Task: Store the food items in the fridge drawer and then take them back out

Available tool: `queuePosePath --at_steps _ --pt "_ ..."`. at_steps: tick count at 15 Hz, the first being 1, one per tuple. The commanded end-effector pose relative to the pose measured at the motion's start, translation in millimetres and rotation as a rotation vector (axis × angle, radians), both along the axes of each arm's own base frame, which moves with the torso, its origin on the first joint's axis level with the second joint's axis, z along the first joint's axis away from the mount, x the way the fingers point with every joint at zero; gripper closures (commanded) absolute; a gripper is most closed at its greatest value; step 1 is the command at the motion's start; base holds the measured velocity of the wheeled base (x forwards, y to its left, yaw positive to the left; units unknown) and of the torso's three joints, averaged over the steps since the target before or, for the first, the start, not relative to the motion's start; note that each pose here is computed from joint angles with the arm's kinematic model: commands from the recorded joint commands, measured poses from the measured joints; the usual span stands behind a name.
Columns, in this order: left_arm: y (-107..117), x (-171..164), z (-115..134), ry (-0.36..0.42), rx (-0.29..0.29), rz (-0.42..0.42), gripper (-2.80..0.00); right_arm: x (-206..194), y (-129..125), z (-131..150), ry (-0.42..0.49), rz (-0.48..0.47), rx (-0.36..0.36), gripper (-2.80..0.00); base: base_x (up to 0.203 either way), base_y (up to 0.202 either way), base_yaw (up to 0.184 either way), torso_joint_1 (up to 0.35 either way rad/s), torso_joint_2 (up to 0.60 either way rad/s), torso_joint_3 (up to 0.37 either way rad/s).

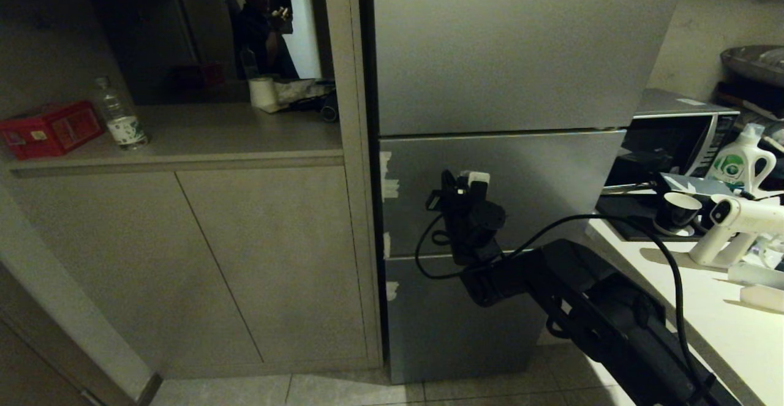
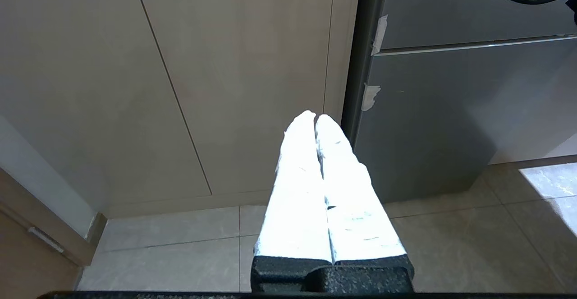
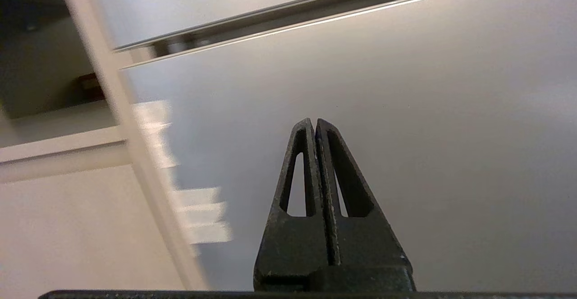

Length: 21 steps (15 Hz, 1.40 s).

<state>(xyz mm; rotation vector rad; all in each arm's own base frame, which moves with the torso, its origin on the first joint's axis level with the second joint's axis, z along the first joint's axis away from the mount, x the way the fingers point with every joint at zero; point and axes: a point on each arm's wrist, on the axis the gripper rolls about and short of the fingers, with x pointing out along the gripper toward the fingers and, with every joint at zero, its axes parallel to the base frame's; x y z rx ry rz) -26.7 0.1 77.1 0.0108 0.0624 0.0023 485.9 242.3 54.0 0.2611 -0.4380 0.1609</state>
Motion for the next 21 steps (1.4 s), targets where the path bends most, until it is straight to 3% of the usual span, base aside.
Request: queuePosePath --at_steps 1,3,5,6,8,11,14,17,21 --pt "0 0 0 0.001 0.0 0.0 0.0 0 -2 6 -0.012 -0.007 0.01 0.0 0.0 0.0 0.0 0.0 0.0 0.0" --pt "0 0 0 0.001 0.0 0.0 0.0 -5 -4 15 0.002 -0.011 0.01 0.0 0.0 0.0 0.0 0.0 0.0 0.0" --pt "0 0 0 0.001 0.0 0.0 0.0 -23 -9 18 0.104 -0.006 -0.039 0.0 0.0 0.0 0.0 0.0 0.0 0.0" --pt "0 0 0 0.001 0.0 0.002 0.0 -36 -13 29 0.166 0.007 -0.063 0.0 0.0 0.0 0.0 0.0 0.0 0.0" --pt "0 0 0 0.001 0.0 0.0 0.0 -75 -30 77 0.294 0.064 -0.106 0.0 0.0 0.0 0.0 0.0 0.0 0.0" --pt "0 0 0 0.001 0.0 0.0 0.0 -167 -75 150 0.491 0.156 -0.173 0.0 0.0 0.0 0.0 0.0 0.0 0.0" --pt "0 0 0 0.001 0.0 0.002 0.0 -283 -154 185 0.526 0.157 -0.206 0.0 0.0 0.0 0.0 0.0 0.0 0.0" --pt "0 0 0 0.001 0.0 0.002 0.0 -392 -218 164 0.454 0.081 -0.214 0.0 0.0 0.0 0.0 0.0 0.0 0.0" --pt "0 0 0 0.001 0.0 0.0 0.0 -485 -242 84 0.361 -0.044 -0.215 0.0 0.0 0.0 0.0 0.0 0.0 0.0"
